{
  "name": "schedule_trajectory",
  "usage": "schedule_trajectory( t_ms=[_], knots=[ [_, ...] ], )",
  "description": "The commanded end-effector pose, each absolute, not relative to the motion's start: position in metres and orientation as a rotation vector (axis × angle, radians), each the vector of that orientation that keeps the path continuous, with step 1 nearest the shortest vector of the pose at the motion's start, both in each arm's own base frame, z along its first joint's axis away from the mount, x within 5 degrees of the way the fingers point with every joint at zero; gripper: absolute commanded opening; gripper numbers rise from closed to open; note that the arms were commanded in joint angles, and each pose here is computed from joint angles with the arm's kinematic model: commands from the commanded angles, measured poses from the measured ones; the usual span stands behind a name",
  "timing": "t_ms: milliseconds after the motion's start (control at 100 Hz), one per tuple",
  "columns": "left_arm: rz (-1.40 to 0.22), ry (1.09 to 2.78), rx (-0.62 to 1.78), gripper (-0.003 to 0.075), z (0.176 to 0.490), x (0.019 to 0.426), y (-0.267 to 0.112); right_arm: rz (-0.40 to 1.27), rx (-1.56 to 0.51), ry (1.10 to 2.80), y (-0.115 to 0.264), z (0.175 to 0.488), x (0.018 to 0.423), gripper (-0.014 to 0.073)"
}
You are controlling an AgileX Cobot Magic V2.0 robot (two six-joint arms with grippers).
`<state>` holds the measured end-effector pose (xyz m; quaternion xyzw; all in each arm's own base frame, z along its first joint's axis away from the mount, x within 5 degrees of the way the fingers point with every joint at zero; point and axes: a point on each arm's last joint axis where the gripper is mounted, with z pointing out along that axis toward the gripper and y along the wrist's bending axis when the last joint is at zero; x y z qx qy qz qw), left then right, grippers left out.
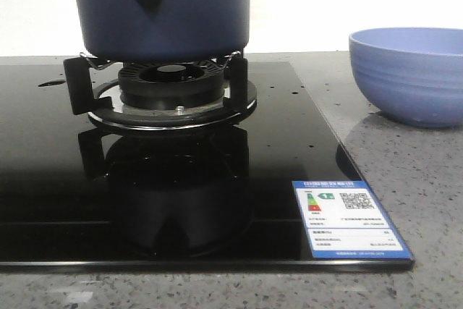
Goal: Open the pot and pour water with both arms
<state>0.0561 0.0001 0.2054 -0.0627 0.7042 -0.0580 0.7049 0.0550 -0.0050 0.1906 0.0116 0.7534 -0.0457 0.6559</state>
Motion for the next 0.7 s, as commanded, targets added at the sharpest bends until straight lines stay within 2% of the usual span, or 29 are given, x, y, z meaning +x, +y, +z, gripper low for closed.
schedule_trajectory(
  t_ms=[0, 340, 480, 690],
  knots=[
    [-0.144, 1.494, -0.145, -0.002, 0.2024, 0.0553, 0.0003, -0.122, 0.005, 1.639, -0.0049, 0.1901, 0.0553, -0.0062],
    [-0.144, 1.494, -0.145, -0.002, 0.2024, 0.0553, 0.0003, -0.122, 0.004, 1.604, -0.0047, 0.1933, 0.0555, -0.0062],
    [-0.144, 1.494, -0.145, -0.002, 0.2024, 0.0553, 0.0003, -0.05, 0.063, 1.595, -0.0039, 0.1939, 0.0555, -0.0062],
    [-0.144, 1.49, -0.145, -0.002, 0.2028, 0.0552, 0.0004, -0.046, 0.067, 1.582, -0.0039, 0.195, 0.0556, -0.0062]
  ],
)
